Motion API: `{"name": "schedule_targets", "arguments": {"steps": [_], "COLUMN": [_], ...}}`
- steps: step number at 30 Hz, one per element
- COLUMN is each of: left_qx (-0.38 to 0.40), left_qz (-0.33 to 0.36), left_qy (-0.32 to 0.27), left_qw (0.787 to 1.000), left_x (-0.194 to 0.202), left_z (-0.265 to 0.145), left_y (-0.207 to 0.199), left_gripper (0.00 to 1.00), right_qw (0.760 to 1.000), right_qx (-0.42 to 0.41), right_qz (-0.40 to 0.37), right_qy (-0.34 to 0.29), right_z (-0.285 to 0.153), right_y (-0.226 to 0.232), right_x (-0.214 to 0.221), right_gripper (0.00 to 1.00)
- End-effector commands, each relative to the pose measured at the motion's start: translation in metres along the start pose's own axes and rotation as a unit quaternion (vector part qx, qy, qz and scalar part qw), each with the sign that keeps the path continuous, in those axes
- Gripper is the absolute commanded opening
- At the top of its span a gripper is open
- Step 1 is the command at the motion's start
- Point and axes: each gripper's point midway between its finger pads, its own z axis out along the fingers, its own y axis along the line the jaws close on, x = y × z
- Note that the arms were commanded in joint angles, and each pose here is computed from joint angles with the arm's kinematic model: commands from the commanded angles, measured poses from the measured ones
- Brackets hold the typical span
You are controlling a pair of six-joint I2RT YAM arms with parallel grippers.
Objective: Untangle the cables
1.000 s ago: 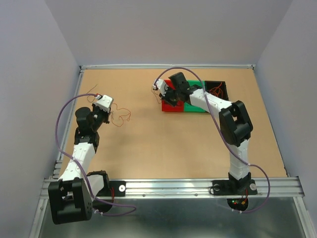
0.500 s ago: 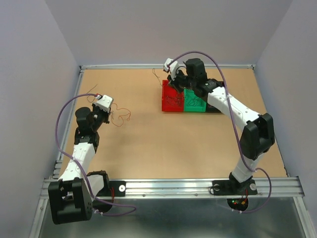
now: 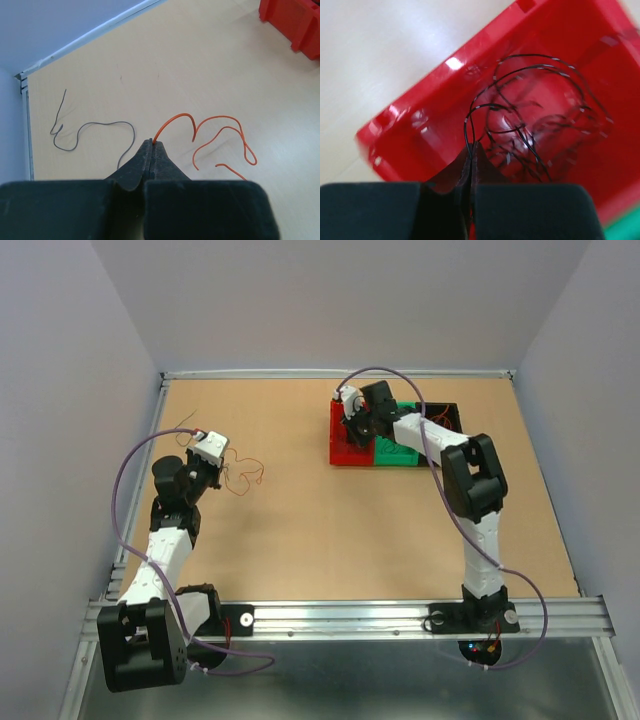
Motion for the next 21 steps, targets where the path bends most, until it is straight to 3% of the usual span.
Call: {"name": "schedule_targets", "arguments": {"steps": [1,6,14,16,17,18,21], "left_qx": [-0.006,-0.004,-0.007,-0.026,-0.031,-0.035,-0.034], "left_qz": [0.022,0.021,0.023,0.023,0.02,0.019,0.015], "left_qy": [-0.037,-0.036,-0.04,-0.042,-0.044,-0.045,-0.053], "left_qw": [0.999,0.999,0.999,0.999,0.998,0.998,0.998], "left_x": [-0.028,-0.028,-0.031,-0.035,-0.037,-0.038,-0.045], "left_z": [0.0,0.0,-0.003,-0.005,-0.006,-0.007,-0.008], "left_y": [0.009,0.009,0.009,0.016,0.018,0.019,0.019], "left_gripper": [0.0,0.0,0.0,0.0,0.02,0.02,0.03], "right_qw": [0.999,0.994,0.997,0.997,0.997,0.997,0.997], "right_qx": [0.046,0.053,0.053,0.058,0.06,0.06,0.07], "right_qz": [0.025,0.029,0.012,-0.007,-0.011,-0.013,-0.01], "right_qy": [0.015,0.094,0.063,0.053,0.057,0.052,0.024], "right_z": [0.022,0.059,0.021,0.008,0.004,0.001,-0.02], "right_y": [-0.023,-0.02,-0.012,-0.003,0.001,0.006,0.005], "right_x": [-0.016,0.029,-0.002,-0.016,-0.013,-0.018,-0.04], "right_gripper": [0.0,0.01,0.04,0.11,0.31,0.39,0.46]}}
